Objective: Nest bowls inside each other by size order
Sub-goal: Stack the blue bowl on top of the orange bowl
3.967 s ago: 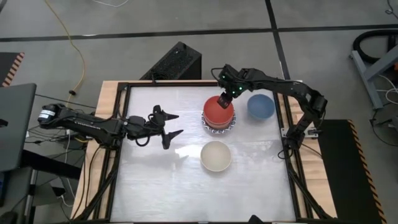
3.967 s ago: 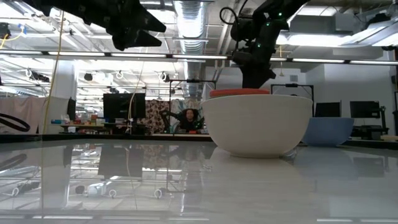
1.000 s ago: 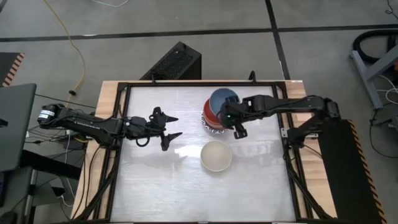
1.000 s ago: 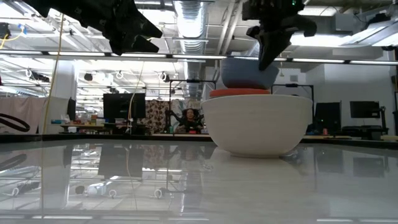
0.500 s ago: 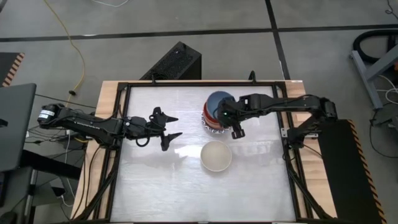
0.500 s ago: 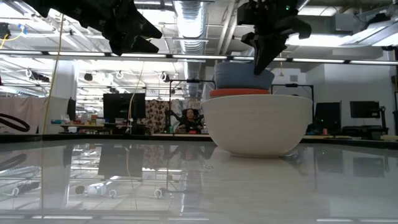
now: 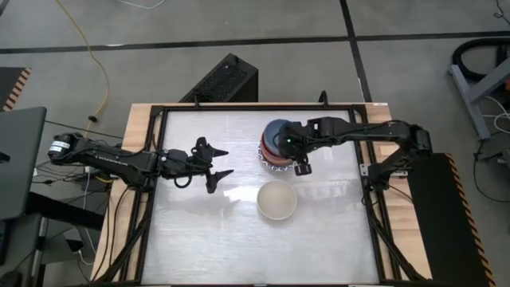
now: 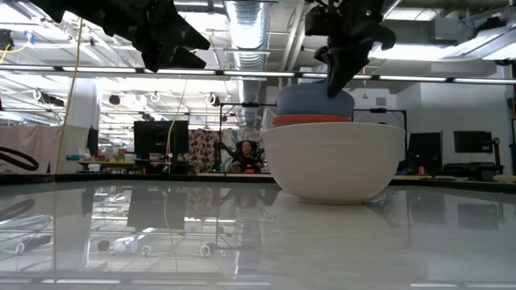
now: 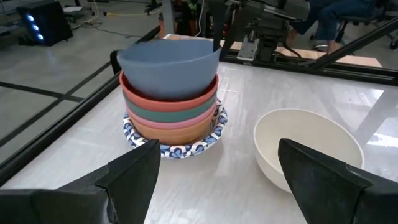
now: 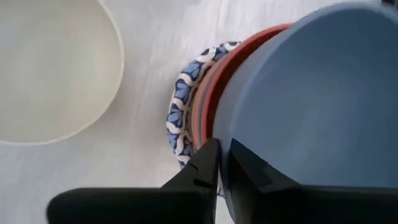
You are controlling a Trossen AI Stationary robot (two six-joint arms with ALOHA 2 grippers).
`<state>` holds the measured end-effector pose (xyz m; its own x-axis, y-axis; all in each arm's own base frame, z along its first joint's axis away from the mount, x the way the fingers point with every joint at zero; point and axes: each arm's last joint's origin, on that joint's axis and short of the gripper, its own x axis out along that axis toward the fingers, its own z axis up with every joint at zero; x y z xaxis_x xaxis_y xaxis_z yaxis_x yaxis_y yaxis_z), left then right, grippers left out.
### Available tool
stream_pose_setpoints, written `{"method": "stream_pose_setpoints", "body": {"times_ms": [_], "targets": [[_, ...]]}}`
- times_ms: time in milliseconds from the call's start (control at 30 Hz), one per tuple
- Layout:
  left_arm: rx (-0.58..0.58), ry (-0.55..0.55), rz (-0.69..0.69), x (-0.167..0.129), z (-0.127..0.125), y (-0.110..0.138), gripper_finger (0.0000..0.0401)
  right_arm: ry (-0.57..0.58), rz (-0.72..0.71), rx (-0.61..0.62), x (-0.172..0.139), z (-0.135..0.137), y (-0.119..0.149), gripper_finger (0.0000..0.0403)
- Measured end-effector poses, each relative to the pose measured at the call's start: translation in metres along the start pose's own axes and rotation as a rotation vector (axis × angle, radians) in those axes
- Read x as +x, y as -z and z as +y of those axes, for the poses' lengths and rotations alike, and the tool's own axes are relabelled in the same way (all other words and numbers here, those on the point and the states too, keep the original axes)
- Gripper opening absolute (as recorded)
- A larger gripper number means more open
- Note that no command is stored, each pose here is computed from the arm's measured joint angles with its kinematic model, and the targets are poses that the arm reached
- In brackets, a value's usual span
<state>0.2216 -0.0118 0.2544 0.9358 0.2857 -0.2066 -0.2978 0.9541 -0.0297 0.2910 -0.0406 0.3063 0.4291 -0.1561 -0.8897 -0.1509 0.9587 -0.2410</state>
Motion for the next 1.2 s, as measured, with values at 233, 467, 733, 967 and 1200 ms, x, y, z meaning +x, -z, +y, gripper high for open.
{"method": "stream_pose_setpoints", "body": {"times_ms": [233, 467, 733, 967, 1200], "targets": [[0.001, 0.0, 0.0, 0.0, 0.0, 0.0, 0.0314, 0.014, -0.041, 0.004, 0.0, 0.0, -0.004, 0.0059], [0.001, 0.0, 0.0, 0.0, 0.0, 0.0, 0.0314, 0.022, -0.038, 0.02, 0.0, -0.001, -0.004, 0.006], [0.002, 0.0, 0.004, 0.0, 0.0, 0.0, 0.0314, 0.044, -0.031, 0.053, 0.0, -0.002, -0.004, 0.0109], [0.002, 0.0, 0.004, 0.0, 0.0, 0.0, 0.0314, 0.045, -0.029, 0.052, -0.001, -0.002, -0.004, 0.0183], [0.005, -0.001, 0.011, 0.0, 0.0, 0.001, 0.0314, 0.064, -0.082, 0.064, -0.025, -0.006, -0.016, 0.019]]}}
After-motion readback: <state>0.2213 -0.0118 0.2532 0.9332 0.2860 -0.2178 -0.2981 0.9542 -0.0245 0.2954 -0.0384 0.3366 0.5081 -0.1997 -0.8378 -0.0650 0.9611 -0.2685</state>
